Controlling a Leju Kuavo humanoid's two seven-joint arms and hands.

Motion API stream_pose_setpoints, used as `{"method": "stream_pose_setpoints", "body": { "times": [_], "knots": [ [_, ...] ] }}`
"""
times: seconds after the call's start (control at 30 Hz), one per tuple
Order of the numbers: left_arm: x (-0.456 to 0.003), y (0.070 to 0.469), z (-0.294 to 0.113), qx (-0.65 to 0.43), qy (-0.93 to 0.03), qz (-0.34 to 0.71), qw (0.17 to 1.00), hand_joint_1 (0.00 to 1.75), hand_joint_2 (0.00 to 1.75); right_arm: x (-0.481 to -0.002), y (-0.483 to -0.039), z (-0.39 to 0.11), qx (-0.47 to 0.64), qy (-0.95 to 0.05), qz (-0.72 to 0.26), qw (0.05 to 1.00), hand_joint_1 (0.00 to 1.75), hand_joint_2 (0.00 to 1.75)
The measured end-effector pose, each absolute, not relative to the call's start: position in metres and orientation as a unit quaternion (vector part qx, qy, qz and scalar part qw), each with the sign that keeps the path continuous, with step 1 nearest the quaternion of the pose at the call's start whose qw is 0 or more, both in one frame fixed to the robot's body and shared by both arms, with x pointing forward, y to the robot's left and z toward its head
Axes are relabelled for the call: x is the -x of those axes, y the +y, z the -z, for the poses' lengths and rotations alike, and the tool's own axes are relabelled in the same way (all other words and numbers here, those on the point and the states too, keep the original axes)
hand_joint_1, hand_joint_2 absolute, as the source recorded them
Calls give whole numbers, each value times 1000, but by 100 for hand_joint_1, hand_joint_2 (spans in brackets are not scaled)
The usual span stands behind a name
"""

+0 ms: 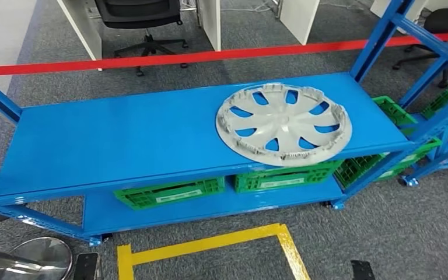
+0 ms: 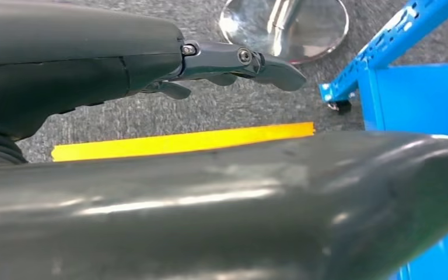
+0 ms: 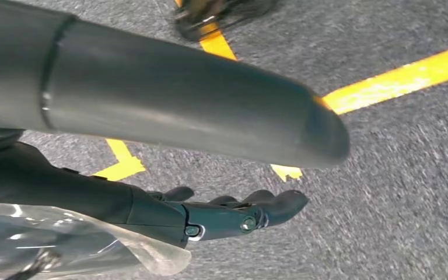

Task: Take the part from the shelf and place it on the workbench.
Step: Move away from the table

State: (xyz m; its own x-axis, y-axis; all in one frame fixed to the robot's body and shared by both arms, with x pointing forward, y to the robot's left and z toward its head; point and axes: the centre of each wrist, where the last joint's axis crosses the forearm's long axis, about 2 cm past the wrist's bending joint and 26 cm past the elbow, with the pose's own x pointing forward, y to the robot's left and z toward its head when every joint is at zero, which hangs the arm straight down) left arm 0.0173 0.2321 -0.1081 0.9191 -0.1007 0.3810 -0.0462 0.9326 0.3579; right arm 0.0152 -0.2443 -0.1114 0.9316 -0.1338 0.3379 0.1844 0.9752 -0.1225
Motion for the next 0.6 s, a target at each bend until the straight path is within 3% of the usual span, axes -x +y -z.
{"method": "stream_pose_setpoints", "body": {
  "times": [0.6],
  "knots": [
    [-28,230,107,-181,-145,-48,972,0,0,-21,-254,112,84,-152,76,982,0,0]
  ]
}}
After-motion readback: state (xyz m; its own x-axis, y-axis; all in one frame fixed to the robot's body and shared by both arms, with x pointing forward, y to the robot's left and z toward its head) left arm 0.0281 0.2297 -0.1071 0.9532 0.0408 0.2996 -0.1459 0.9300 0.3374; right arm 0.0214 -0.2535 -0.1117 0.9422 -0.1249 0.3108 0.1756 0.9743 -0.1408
